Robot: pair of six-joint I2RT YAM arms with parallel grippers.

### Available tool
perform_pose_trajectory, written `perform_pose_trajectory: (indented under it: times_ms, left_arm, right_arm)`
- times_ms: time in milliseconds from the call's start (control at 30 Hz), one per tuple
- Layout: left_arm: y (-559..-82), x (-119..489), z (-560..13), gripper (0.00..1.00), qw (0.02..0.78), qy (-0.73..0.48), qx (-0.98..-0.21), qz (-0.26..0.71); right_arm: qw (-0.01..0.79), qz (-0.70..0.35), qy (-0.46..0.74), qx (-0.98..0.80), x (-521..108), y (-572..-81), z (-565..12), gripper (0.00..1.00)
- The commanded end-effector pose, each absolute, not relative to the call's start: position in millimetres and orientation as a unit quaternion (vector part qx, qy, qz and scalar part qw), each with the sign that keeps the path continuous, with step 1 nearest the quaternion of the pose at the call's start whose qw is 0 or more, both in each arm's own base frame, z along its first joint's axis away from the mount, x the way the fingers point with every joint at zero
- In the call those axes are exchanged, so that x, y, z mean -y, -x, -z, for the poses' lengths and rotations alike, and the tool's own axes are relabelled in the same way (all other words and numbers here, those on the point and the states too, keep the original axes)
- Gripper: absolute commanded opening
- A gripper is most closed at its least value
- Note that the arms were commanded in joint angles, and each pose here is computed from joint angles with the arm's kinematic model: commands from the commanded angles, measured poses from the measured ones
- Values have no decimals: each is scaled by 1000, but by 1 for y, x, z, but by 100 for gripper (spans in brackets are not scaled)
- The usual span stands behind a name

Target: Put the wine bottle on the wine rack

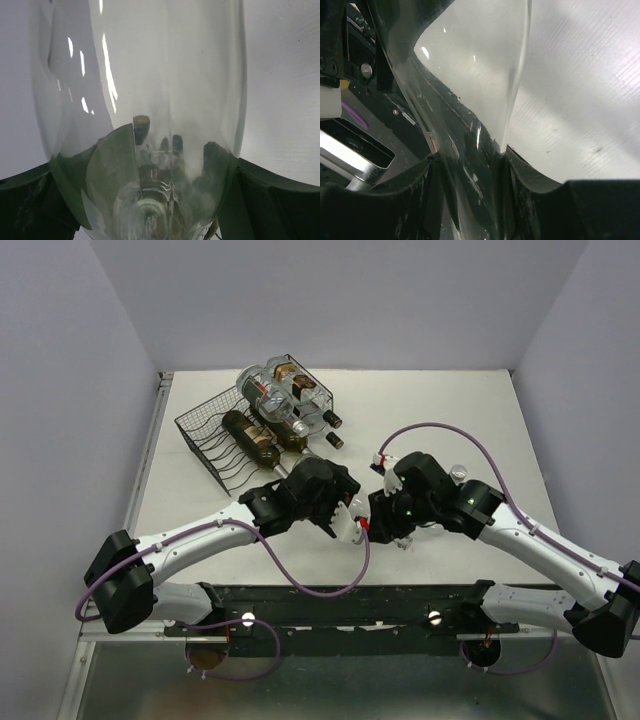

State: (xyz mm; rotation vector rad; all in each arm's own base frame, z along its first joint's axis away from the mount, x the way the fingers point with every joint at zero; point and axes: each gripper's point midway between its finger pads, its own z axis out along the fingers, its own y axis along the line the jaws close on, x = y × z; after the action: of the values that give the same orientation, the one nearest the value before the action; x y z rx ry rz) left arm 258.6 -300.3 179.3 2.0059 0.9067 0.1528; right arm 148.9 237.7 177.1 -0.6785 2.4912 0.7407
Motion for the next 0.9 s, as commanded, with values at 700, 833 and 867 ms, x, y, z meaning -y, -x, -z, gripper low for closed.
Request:
perform_pose_trajectory:
  times_ms: [700, 833, 867]
  left_arm:
    - [-231, 291, -224, 84, 461, -790, -405, 3]
    - [-225, 290, -230, 99, 487, -779, -395, 12]
    - [-224, 289, -229, 99, 490, -777, -394, 13]
  right_arm:
    - [328, -222, 187, -899, -221, -182, -200, 1]
    - [333, -232, 195, -893, -224, -182, -207, 1]
    - [336, -237, 199, -889, -226, -181, -210, 1]
